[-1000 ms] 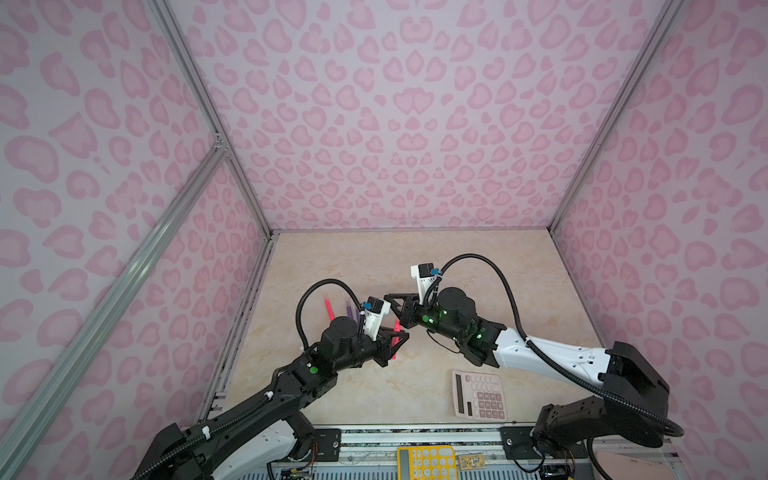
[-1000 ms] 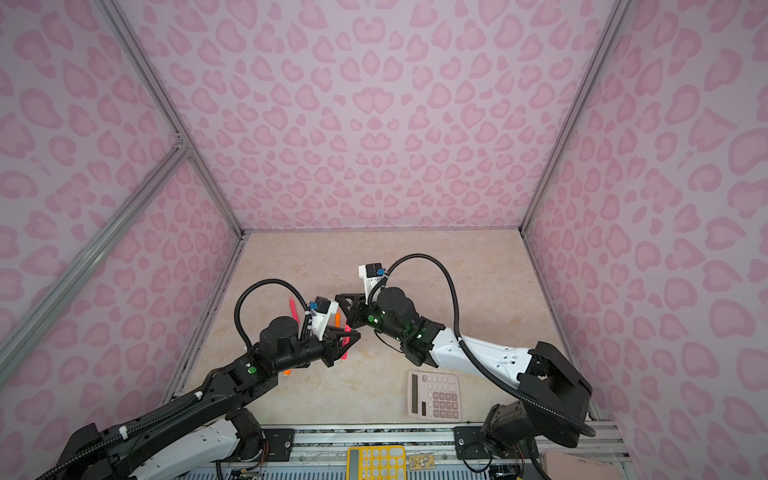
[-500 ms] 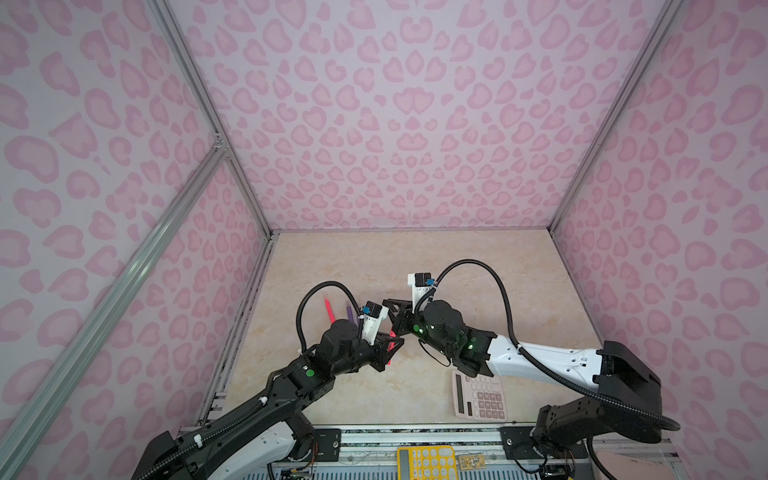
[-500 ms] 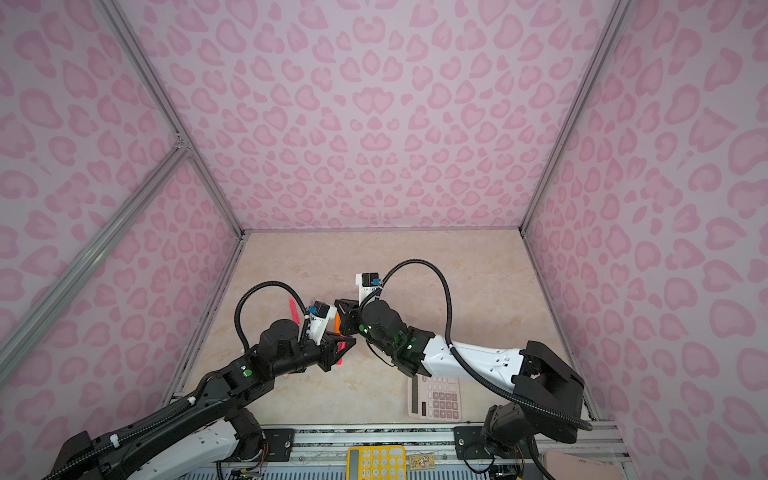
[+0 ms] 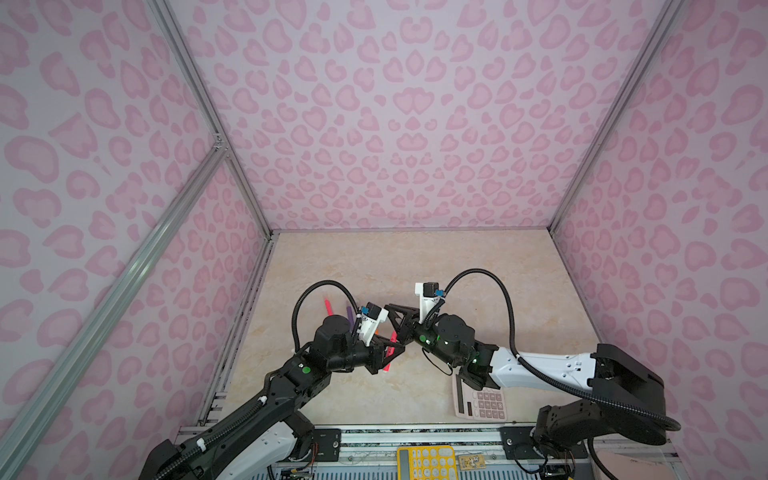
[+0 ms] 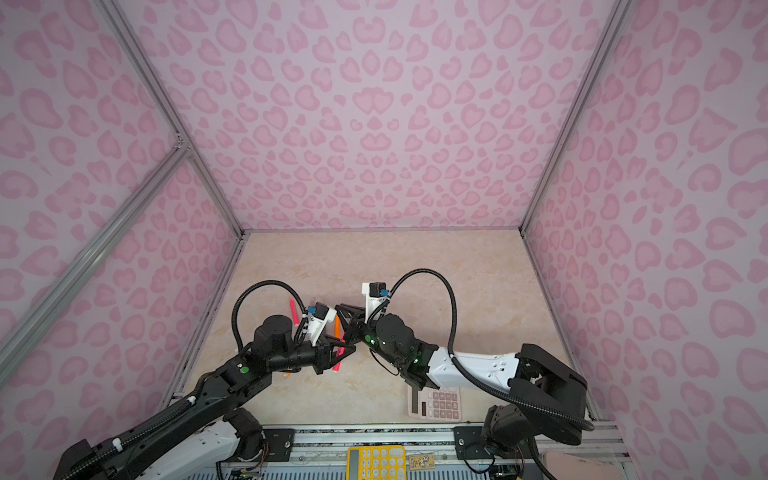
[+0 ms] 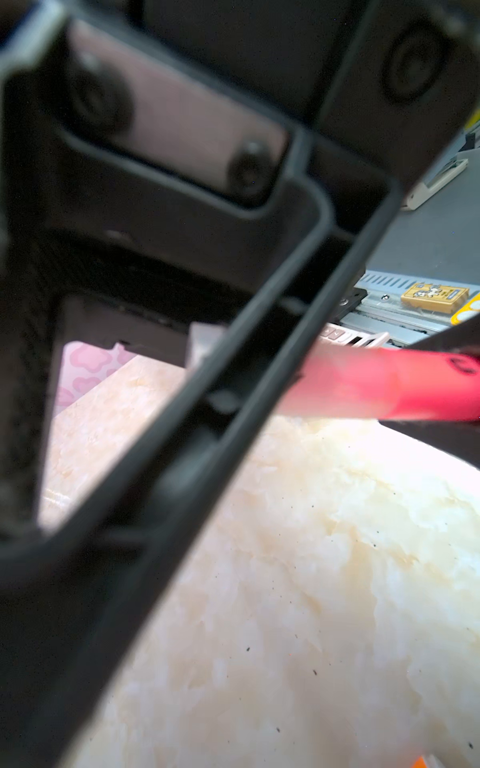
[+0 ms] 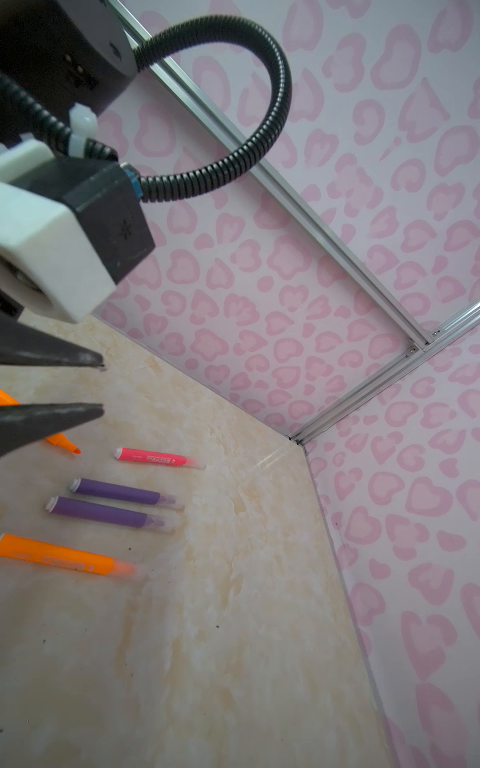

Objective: Insert the pens into the pen caps
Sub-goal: 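Press the cap down onto the pink marker with the right gripper, then withdraw the right gripper while the left gripper holds the capped marker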

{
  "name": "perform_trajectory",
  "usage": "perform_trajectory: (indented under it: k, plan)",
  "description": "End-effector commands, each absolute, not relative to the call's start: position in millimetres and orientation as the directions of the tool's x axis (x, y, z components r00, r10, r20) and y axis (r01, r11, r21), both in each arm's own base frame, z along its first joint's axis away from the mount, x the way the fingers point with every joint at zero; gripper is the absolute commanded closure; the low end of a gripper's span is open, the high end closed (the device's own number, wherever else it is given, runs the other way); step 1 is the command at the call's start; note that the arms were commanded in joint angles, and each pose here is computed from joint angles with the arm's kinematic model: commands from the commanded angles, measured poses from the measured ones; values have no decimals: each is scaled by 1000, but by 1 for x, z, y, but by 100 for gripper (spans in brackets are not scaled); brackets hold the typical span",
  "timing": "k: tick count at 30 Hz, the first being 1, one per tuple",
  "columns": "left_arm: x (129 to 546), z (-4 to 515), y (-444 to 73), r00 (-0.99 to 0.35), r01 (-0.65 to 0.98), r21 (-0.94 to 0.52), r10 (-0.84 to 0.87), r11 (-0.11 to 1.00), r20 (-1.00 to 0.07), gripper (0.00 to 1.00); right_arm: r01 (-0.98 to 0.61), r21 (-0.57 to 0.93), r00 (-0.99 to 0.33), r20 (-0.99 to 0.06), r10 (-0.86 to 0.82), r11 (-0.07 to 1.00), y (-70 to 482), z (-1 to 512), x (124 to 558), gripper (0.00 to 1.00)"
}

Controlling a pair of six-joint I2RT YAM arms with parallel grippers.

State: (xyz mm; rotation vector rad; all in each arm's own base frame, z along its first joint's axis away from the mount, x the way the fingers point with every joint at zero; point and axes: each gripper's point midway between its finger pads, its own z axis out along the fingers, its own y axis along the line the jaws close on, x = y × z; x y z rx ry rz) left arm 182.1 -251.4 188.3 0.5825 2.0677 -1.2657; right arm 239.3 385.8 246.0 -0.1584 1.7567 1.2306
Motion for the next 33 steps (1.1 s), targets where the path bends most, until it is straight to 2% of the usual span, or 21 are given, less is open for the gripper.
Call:
perform_trajectory:
  k: [1,5,11,13,15,19,21,23,26,33]
  plan:
    - [238,235,-229,-584,567,-615,-259,548,-769,96,-668,621,-610,-772,177,409,404,219,196,100]
    - [241,236,-223,-569,556,-603,-267,572,-778,96,-655,613,-606,-775,178,442,400,218,199,100]
    - [249,234,-214,-541,527,-566,-263,634,-799,96,-550,580,-574,-785,233,600,374,221,227,100]
    - [249,227,-212,-558,504,-565,-252,654,-790,96,-509,566,-548,-794,262,649,364,229,239,97]
    - [251,224,-211,-564,490,-563,-250,666,-787,96,-492,547,-514,-811,281,678,359,242,247,88]
    - [259,210,-204,-584,423,-551,-249,719,-773,96,-494,534,-423,-837,347,686,359,281,264,49]
    - [265,198,-200,-601,379,-536,-240,754,-762,96,-506,531,-392,-844,367,680,360,302,273,38]
    - [272,185,-195,-621,326,-513,-230,794,-750,96,-489,521,-366,-851,378,700,355,319,287,34]
    - [282,163,-189,-664,240,-466,-206,852,-719,96,-435,535,-346,-842,414,724,331,330,308,33]
    - [301,107,-207,-802,196,-379,-75,904,-593,96,-347,563,-309,-823,476,750,252,300,329,31]
